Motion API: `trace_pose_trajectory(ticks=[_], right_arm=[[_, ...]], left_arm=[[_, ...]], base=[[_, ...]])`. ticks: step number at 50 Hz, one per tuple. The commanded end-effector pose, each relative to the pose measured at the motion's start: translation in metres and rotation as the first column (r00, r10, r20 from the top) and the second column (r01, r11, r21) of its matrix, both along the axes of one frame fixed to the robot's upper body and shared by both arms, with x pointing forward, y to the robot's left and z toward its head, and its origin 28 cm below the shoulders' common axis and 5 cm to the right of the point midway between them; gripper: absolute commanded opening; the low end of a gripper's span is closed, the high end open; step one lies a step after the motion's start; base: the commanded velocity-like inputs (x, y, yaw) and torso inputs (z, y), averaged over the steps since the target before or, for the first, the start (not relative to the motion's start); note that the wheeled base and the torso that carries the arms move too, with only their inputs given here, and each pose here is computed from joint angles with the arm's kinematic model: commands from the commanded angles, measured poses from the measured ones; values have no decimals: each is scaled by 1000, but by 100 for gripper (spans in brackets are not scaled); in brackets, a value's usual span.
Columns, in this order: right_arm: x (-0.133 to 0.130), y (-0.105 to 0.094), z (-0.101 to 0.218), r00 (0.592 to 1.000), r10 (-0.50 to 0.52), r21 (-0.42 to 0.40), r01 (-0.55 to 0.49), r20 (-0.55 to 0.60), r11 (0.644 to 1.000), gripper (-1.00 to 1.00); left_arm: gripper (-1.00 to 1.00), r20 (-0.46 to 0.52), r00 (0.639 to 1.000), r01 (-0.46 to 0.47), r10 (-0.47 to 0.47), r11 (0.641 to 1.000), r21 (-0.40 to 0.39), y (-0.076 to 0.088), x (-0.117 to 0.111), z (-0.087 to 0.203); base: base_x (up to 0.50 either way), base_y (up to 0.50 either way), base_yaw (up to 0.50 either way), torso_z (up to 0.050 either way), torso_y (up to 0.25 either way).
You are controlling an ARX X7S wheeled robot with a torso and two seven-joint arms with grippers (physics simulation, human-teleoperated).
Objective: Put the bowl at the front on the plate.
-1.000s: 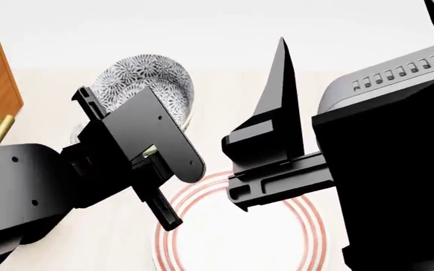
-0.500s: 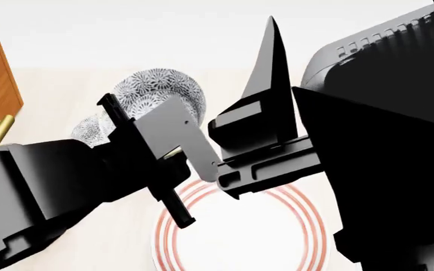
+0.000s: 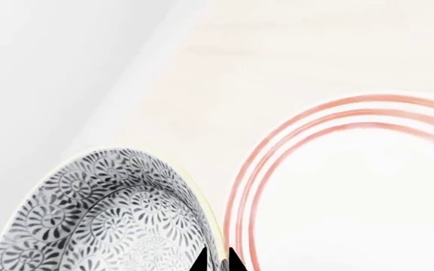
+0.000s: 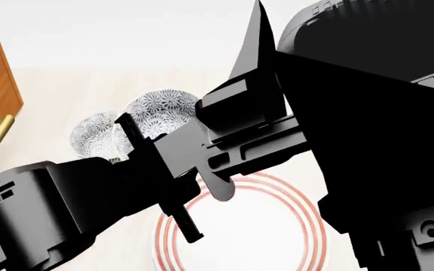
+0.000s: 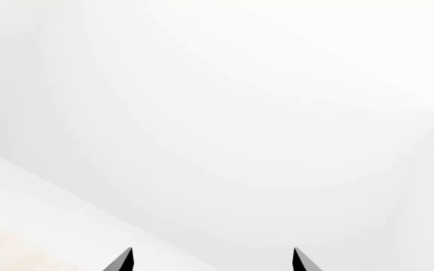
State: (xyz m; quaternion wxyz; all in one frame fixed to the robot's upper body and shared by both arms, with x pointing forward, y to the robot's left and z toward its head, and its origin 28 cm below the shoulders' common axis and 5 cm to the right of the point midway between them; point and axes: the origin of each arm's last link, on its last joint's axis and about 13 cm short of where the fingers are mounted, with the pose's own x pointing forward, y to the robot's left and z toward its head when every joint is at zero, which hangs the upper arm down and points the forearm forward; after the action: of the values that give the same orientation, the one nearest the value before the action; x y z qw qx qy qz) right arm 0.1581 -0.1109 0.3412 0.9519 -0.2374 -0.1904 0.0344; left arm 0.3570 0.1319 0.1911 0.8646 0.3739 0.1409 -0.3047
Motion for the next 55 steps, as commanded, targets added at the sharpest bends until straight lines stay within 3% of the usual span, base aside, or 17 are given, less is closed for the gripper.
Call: trace_pose_trajectory(ticks=[1,24,38,55], right_arm=[[2,0,1,1000,3,-2,-3,0,1000,100],[-4,-2,-1,1000,0,6,0,17,1000,100],[-5,-3,-3,1000,-5,13,4,17,1000,100],[-5,-4,-3,1000,-6,14,6,15,1000,100]], left_arm=[[-100,8,1000,17,-18,1000,15,-6,0,-4],[-100,-17,996,84,-84,996,20,-22,-15,-14],[-100,-138,985,100,-100,995,-3,-31,-18,-7],[-100,-177,977,120,-120,993,-7,-43,-17,-15]], base=[[0,0,0,0,10],[0,0,0,0,0],[0,0,0,0,0],[0,0,0,0,1]])
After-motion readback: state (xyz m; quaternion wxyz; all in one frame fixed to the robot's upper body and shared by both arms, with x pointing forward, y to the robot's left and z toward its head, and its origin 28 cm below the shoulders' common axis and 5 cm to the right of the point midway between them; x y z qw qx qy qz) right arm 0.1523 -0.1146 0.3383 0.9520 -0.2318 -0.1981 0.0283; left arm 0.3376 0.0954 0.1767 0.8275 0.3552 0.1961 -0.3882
